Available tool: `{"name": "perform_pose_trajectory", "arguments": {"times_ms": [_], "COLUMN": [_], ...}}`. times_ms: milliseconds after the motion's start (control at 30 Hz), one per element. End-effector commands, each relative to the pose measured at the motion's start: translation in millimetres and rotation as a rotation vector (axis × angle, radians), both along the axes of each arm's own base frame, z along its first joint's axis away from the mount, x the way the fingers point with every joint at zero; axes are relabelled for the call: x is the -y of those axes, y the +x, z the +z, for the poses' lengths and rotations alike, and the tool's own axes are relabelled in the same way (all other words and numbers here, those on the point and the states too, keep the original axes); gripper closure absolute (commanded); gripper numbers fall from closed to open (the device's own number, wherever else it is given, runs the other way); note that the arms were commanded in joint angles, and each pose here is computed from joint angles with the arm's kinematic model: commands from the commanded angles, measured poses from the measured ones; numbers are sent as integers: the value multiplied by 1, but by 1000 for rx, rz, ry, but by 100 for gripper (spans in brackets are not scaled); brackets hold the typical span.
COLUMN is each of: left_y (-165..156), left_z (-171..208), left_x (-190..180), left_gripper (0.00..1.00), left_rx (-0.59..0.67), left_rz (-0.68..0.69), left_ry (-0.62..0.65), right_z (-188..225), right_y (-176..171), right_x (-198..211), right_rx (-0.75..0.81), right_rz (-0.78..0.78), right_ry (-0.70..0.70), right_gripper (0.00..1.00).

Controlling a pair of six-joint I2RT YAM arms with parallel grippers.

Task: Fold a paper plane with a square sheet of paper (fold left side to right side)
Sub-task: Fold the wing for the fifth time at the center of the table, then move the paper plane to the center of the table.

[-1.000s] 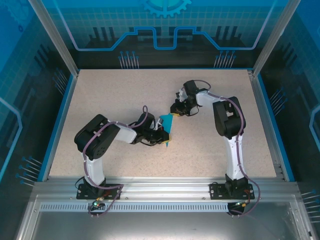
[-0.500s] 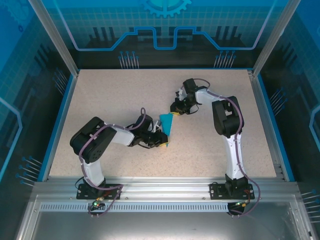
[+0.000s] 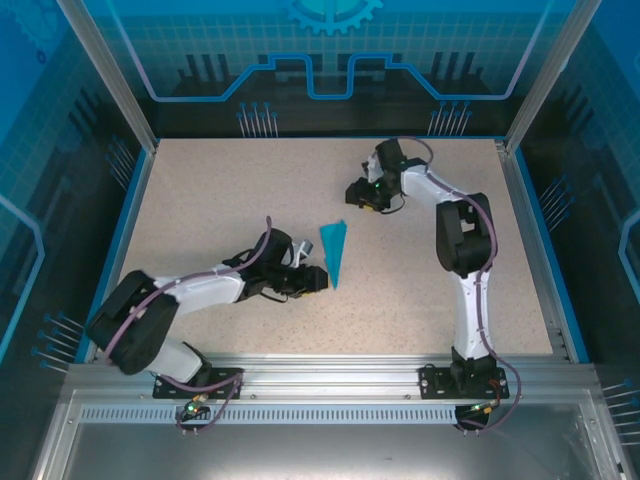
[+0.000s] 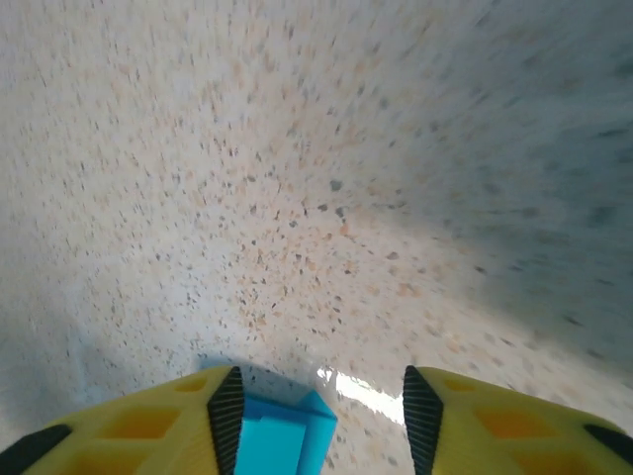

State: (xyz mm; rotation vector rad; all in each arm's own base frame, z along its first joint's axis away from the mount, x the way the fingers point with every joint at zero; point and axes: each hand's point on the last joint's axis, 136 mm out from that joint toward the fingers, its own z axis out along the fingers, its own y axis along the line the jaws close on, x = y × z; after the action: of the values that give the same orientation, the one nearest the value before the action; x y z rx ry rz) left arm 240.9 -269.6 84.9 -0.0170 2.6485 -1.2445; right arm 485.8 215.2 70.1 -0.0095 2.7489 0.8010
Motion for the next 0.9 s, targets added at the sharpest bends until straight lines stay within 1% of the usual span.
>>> {"name": "perform_pose_trajectory", "arguments": {"times_ms": [0, 100, 200, 300, 400, 500, 533, 633, 767, 867], "left_y": [10, 25, 35, 42, 45, 44, 43, 42, 42, 42], "left_z": [6, 13, 22, 28, 31, 28, 27, 26, 27, 28], "left_x": [-34, -69, -90, -96, -94, -95, -95, -96, -96, -96], "left_gripper": [44, 35, 29, 27, 26, 25, 25, 25, 24, 24], "left_rx": [109, 180, 230, 253, 258, 252, 251, 247, 248, 248], "left_rz": [75, 219, 315, 336, 325, 325, 325, 329, 328, 328], "left_ry": [196, 346, 422, 465, 472, 476, 478, 477, 477, 482], "right_z": [57, 56, 37, 12, -12, -31, -36, -42, -34, -18], "right_y": [-11, -44, -77, -101, -116, -126, -127, -131, -134, -139], "right_x": [21, 11, -8, -24, -38, -47, -48, -46, -42, -46], "right_rx": [94, 71, 27, -18, -65, -110, -116, -132, -115, -88], "right_rz": [-25, 5, 41, 66, 97, 127, 130, 138, 140, 161], "right_ry": [-99, -136, -182, -245, -295, -324, -338, -363, -369, -322], "right_gripper": [45, 40, 37, 36, 33, 34, 36, 50, 74, 89]}}
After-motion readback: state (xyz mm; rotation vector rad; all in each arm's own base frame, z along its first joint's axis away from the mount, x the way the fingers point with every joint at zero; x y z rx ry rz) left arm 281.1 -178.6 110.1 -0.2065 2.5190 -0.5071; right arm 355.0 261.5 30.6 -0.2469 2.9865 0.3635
